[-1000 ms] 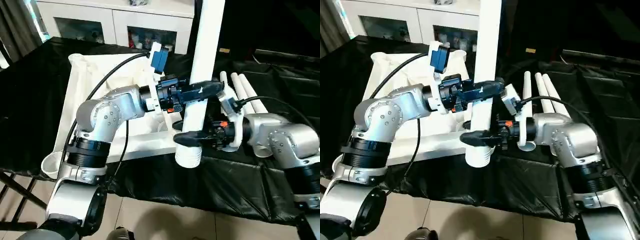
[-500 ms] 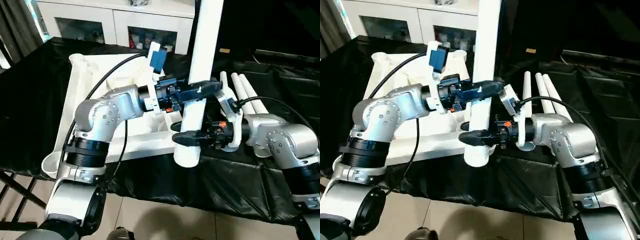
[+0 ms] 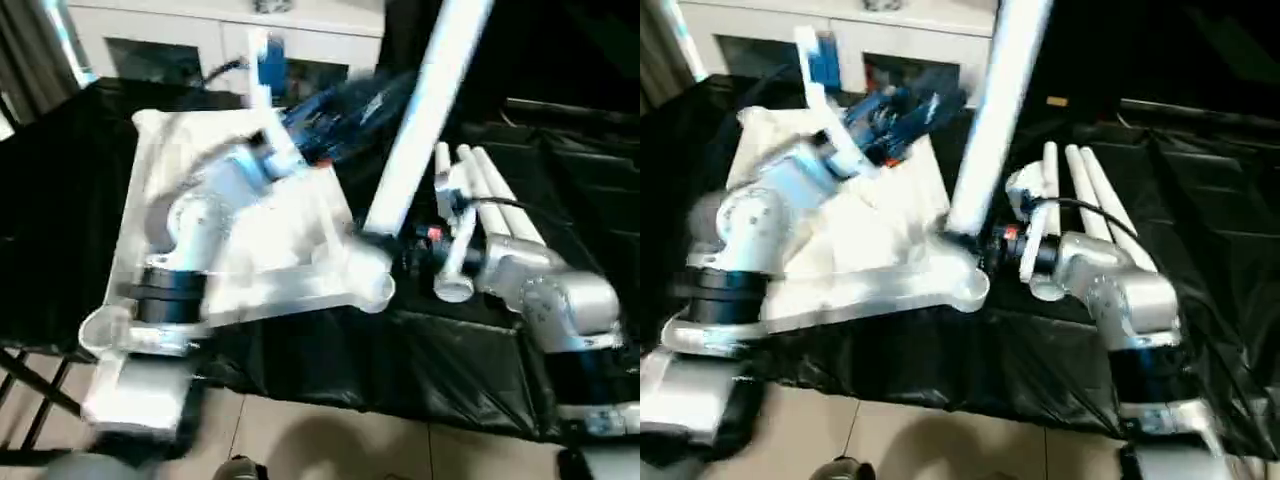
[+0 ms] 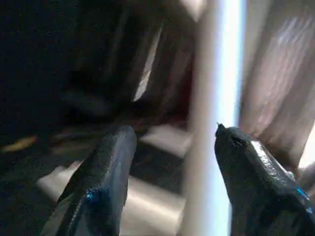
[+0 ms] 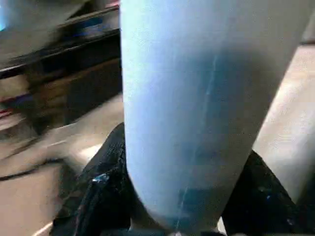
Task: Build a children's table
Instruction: Pick table leg
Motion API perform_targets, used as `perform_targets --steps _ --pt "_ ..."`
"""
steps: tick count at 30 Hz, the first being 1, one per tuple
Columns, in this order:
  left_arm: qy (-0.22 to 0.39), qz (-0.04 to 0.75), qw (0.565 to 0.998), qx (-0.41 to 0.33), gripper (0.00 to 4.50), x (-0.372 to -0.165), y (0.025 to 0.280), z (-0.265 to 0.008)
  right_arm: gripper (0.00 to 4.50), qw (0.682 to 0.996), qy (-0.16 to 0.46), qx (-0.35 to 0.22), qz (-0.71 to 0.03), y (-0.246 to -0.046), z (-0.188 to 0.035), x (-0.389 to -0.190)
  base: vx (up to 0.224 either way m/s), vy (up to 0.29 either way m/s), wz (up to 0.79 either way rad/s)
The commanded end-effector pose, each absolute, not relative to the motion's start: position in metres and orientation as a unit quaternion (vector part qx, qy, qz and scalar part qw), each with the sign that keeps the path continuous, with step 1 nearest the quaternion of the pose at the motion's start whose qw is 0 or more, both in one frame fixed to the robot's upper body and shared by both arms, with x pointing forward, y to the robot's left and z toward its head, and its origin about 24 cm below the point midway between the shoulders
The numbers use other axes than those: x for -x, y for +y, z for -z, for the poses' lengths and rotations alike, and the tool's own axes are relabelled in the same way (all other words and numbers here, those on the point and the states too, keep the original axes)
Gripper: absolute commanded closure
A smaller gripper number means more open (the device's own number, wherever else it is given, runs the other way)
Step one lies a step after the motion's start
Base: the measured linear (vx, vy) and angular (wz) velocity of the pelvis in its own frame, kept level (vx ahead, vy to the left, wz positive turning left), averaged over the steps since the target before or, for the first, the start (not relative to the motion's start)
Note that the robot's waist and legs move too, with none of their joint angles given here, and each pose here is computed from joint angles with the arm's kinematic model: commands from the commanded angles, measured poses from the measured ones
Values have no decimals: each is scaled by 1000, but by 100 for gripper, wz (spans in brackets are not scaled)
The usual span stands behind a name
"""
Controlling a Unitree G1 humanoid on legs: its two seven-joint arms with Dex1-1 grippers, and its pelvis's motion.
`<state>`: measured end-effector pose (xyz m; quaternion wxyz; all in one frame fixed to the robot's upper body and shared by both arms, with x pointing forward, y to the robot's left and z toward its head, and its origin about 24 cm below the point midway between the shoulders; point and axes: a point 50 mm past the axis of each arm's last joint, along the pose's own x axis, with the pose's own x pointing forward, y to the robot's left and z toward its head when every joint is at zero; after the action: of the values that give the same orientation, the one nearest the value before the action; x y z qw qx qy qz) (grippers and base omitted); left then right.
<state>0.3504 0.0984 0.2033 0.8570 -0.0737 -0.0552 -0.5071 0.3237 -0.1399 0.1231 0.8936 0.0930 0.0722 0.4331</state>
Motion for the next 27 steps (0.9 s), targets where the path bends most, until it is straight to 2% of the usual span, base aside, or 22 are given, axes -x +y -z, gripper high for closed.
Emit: perform_targets --steps 1,2,4,6,7,8,10,16,27 --pt "-7 496 868 -17 154 -352 101 -174 261 932 35 -72 -354 -154 -126 -333 0 0 0" --pt "-4 496 868 -23 154 -352 102 -173 261 933 35 -71 -352 -155 -126 -334 0 0 0" --pt "43 500 859 -104 154 -349 110 -141 261 949 49 -68 -303 -159 -120 -338 0 0 0" --pt "70 499 853 -135 154 -345 114 -122 261 953 56 -79 -287 -160 -116 -339 0 0 0" --pt "70 499 853 -135 154 -345 114 -122 261 953 56 -79 -287 -160 -116 -339 0 0 0" --pt "92 519 838 -145 154 -340 116 -107 261 955 72 -71 -279 -158 -108 -339 0 0 0" --pt "113 537 824 -143 154 -336 118 -95 261 956 82 -57 -276 -156 -101 -338 0 0 0" --pt "158 569 789 -171 154 -327 126 -75 261 955 62 -81 -280 -150 -106 -336 0 0 0" --pt "218 584 756 -199 154 -320 138 -52 261 951 51 -79 -295 -142 -112 -334 0 0 0"
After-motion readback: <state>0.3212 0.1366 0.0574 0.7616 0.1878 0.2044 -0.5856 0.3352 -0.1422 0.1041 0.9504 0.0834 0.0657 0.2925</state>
